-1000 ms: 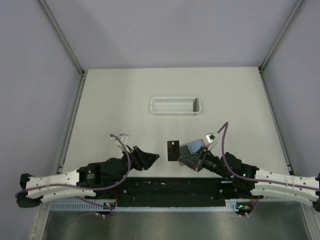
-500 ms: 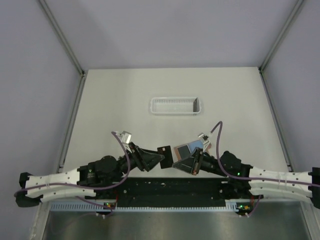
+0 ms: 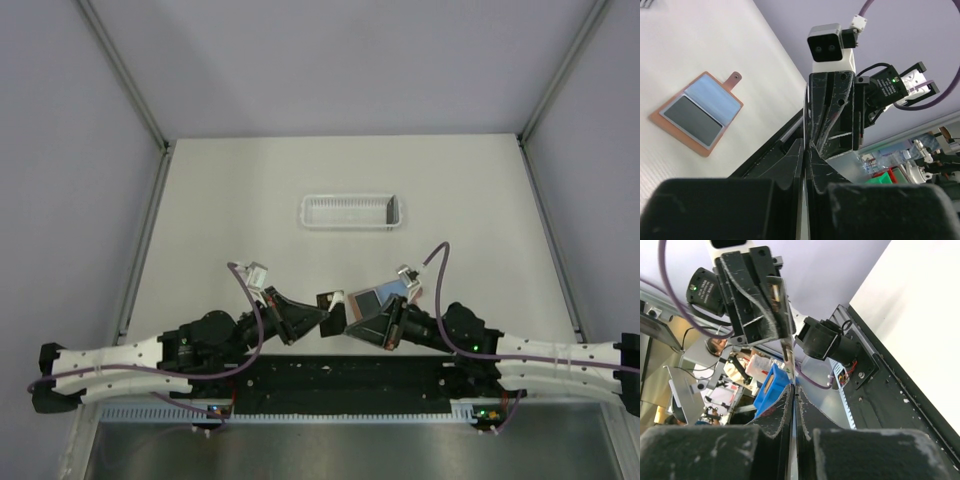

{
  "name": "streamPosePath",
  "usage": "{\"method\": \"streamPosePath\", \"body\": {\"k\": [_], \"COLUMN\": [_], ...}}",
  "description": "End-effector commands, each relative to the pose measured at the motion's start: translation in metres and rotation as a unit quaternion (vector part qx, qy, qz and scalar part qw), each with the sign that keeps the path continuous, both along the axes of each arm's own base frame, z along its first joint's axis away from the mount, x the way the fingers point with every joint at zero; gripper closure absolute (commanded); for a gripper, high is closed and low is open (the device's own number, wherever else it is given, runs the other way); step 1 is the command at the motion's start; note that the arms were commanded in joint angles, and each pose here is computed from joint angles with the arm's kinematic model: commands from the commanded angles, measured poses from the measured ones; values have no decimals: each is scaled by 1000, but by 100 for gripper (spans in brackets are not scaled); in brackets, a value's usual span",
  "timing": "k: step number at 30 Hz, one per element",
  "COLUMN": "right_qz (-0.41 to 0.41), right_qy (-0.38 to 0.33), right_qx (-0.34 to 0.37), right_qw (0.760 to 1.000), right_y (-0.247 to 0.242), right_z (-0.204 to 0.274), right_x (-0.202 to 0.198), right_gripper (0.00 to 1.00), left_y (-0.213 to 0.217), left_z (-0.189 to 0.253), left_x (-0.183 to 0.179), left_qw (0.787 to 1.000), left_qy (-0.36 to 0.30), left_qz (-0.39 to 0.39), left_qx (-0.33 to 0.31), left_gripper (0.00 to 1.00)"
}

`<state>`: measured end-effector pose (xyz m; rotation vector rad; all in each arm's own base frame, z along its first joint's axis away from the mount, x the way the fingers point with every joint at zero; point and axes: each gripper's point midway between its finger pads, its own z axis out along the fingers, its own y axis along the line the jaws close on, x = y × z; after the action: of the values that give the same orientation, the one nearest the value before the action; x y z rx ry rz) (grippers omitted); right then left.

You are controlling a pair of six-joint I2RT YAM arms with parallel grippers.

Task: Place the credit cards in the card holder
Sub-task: Turn over the card holder at the center of the board.

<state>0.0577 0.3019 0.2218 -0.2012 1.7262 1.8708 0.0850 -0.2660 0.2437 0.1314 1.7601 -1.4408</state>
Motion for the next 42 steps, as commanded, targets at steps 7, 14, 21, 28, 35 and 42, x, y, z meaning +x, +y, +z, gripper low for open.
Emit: {"method": "streamPosePath", "body": {"k": [7,14,21,28,35,42], "right_qz": [-38,-48,-47,-42,-31,-46], "right_qy": [-42,-57,-57,-53,-53,-52], "right_qx": [2,-2,-3,-5,-6,-41], "right_qw": [998,997,997,998,998,997], "right_y": [-11,-18,-17,-15,-10,-9], "right_z": [23,29,28,25,23,18], "right_x": [11,11,11,10,8,15], "right_gripper": [51,55,65,70,81,100], "left_y": [-10,-23,-33,-30,-30,-23], "left_z": [21,17,19,22,23,19], "left_x": [-15,-26,-29,-24,-24,-14], "left_qw": [998,996,994,996,996,998], "left_qy": [-22,-21,-17,-20,-19,-11], "left_qz": [-48,-86,-100,-84,-81,-52], "left_qx": [-42,-27,-31,-36,-38,-31], "left_gripper": [100,100,100,100,100,57]}}
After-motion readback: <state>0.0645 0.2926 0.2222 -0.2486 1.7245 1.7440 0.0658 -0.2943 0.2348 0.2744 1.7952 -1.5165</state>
